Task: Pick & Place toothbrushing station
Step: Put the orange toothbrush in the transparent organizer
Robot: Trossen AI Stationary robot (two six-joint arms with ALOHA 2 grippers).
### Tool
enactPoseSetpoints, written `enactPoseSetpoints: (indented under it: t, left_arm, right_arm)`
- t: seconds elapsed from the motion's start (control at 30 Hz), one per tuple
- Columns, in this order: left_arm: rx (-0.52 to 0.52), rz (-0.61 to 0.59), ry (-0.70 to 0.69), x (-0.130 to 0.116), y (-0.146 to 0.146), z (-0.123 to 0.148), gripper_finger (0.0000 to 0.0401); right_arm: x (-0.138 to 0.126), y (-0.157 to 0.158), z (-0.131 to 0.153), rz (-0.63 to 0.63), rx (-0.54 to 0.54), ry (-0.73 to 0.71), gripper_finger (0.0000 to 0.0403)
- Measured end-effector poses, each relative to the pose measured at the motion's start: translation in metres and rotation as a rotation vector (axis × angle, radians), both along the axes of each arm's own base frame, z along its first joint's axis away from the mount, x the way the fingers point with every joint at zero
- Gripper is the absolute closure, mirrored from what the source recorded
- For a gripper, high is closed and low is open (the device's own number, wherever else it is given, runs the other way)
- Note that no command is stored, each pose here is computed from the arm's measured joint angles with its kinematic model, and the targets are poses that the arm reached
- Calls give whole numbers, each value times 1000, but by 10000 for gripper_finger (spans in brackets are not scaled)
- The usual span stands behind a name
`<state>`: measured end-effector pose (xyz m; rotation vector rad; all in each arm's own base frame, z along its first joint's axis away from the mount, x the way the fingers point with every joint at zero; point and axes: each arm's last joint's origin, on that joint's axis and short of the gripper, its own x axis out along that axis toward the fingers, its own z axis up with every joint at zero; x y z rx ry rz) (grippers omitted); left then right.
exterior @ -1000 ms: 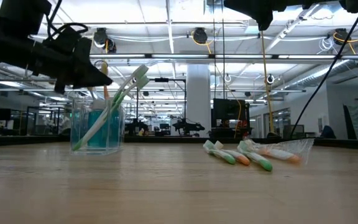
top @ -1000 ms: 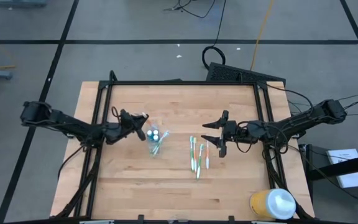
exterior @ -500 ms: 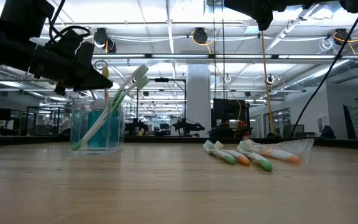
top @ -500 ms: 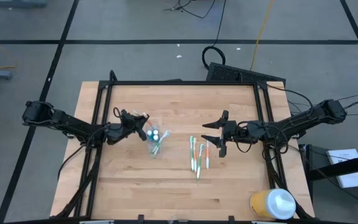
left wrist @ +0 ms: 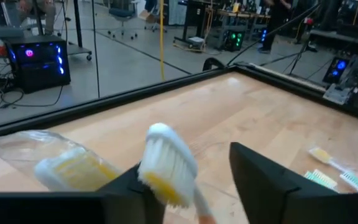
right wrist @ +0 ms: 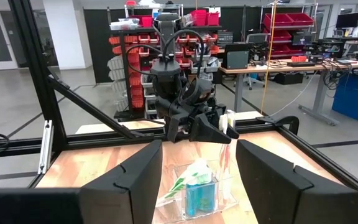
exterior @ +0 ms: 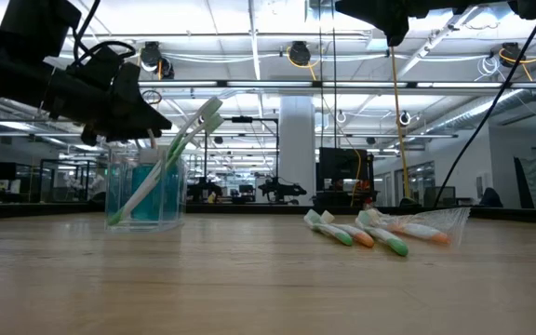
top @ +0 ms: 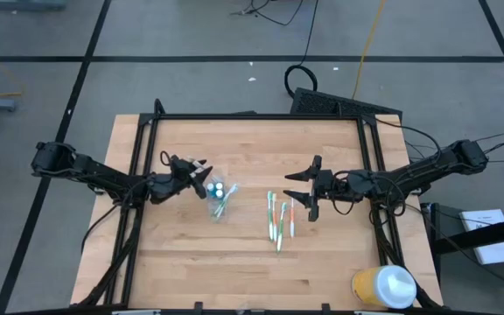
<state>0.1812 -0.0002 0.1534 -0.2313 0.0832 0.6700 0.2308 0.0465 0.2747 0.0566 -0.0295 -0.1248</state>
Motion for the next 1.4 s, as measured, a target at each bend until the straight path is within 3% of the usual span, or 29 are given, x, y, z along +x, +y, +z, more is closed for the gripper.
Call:
enactPoseSetpoints:
  t: [0.3,0.77,0.87,1.1,1.23,1.4]
  left_arm:
    - [59,-9,-59,2,0,10,150]
    - [43,-78,-178,7,-3,32,135]
    - [18,-87,-145,9,-3,35,135]
    - [-35,-73,120,24,-5,49,135]
    - [-25,-79,153,30,-5,61,135]
    - [31,-37,171,32,-5,70,135]
  right_arm:
    - [0,0,0,0,3,0,206]
    - [21,4,-32,0,63,128,206]
    - [24,0,-36,-30,103,222,204]
    - [29,-12,-39,-209,258,573,205]
    - [32,-21,-61,-333,312,714,210]
    - [41,-36,-84,-352,426,828,210]
